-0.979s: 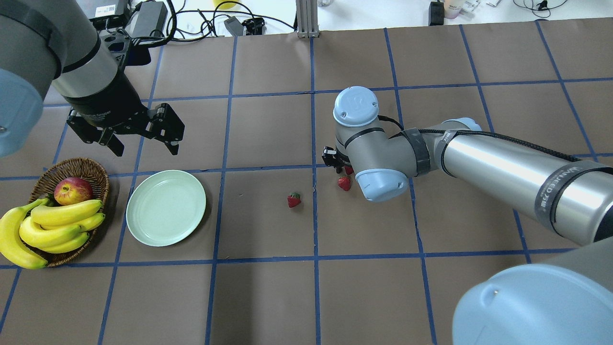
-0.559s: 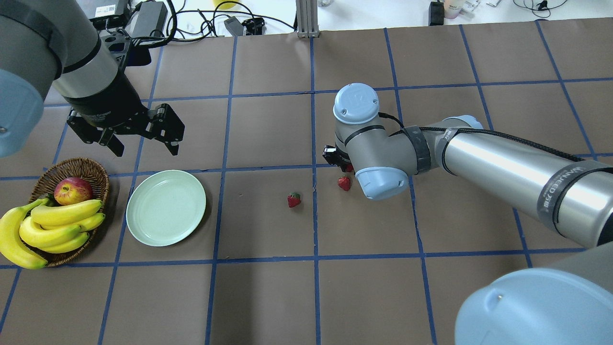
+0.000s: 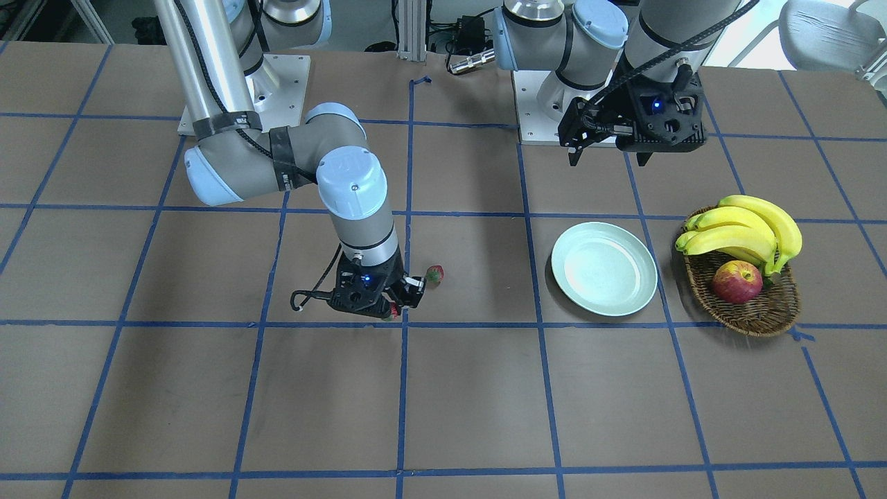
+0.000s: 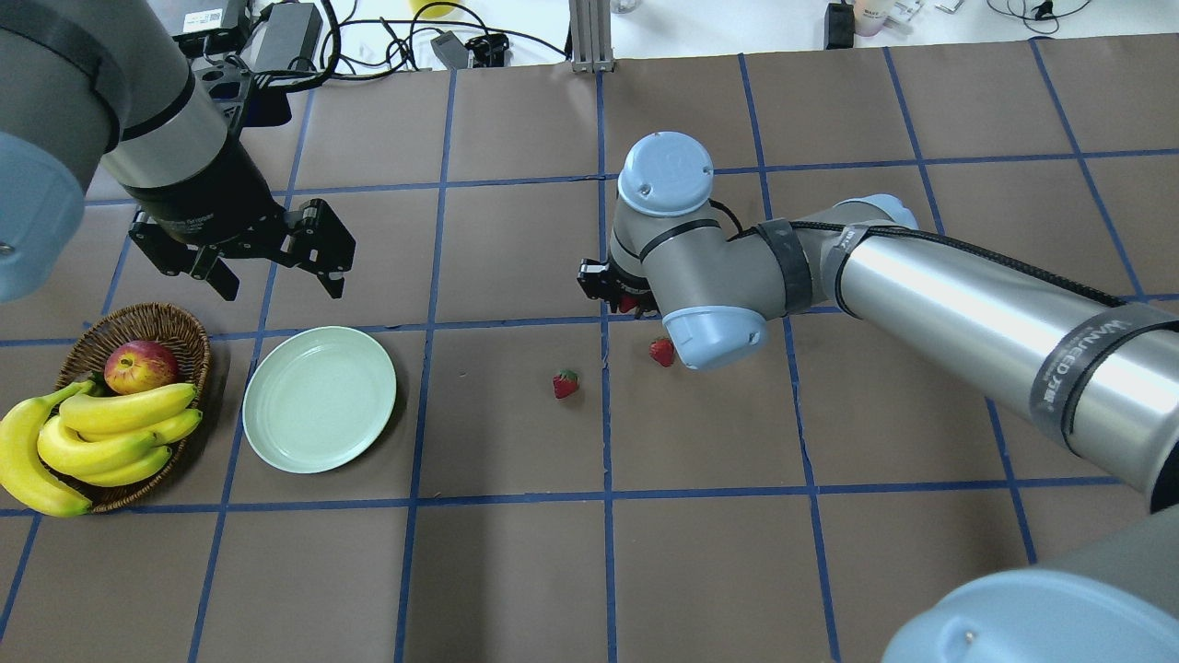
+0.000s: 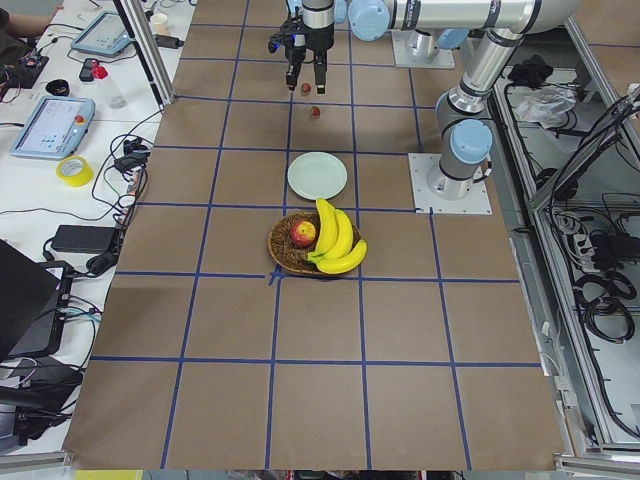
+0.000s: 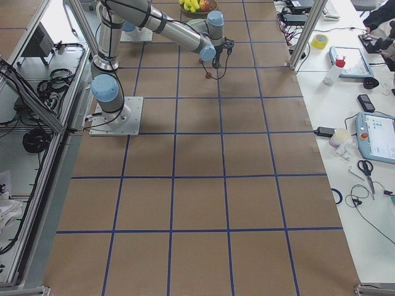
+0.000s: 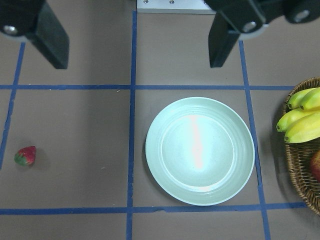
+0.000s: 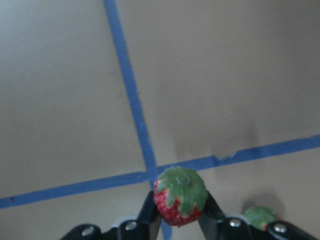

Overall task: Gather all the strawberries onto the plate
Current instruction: 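Carry the second strawberry and set it beside the first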

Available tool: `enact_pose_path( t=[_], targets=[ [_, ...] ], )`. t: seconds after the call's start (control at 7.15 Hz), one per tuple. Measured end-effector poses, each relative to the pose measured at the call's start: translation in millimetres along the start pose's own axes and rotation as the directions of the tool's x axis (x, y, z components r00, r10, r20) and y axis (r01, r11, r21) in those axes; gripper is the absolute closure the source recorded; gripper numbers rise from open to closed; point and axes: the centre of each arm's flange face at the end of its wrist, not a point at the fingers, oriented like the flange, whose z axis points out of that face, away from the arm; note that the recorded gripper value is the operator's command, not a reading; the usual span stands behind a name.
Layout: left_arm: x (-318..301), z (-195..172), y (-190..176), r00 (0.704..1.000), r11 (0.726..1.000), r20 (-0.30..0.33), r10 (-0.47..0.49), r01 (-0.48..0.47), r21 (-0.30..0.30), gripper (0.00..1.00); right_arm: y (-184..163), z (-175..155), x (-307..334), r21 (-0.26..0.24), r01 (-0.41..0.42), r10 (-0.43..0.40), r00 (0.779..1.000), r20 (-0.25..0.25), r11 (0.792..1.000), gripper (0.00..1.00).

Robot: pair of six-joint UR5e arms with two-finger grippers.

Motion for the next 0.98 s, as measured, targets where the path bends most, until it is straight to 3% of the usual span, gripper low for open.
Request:
enact_pose_path(
  t=[0.56, 0.7, 0.84, 0.98],
  targets=[
    [-0.1, 0.0, 0.0, 1.000, 1.000, 0.000, 0.000, 0.000, 0.000, 0.00, 77.2, 16.7, -78.1, -0.054, 0.171, -0.168, 0.985, 0.049, 0.984, 1.00],
    [0.0, 0.2, 0.0, 1.000, 1.000, 0.000, 0.000, 0.000, -0.001, 0.00, 83.5, 27.6, -83.8, -0.072, 0.184, -0.181, 0.982, 0.047, 0.980, 0.68],
    [0.0, 0.4, 0.1, 1.000, 1.000, 0.000, 0.000, 0.000, -0.001, 0.00, 85.9, 33.1, -85.8, -0.081, 0.189, -0.186, 0.982, 0.046, 0.979, 0.21],
    [0.0, 0.4, 0.1, 1.000, 1.000, 0.000, 0.000, 0.000, -0.001, 0.00, 86.7, 34.4, -86.5, -0.085, 0.190, -0.186, 0.981, 0.047, 0.978, 0.05]
  ],
)
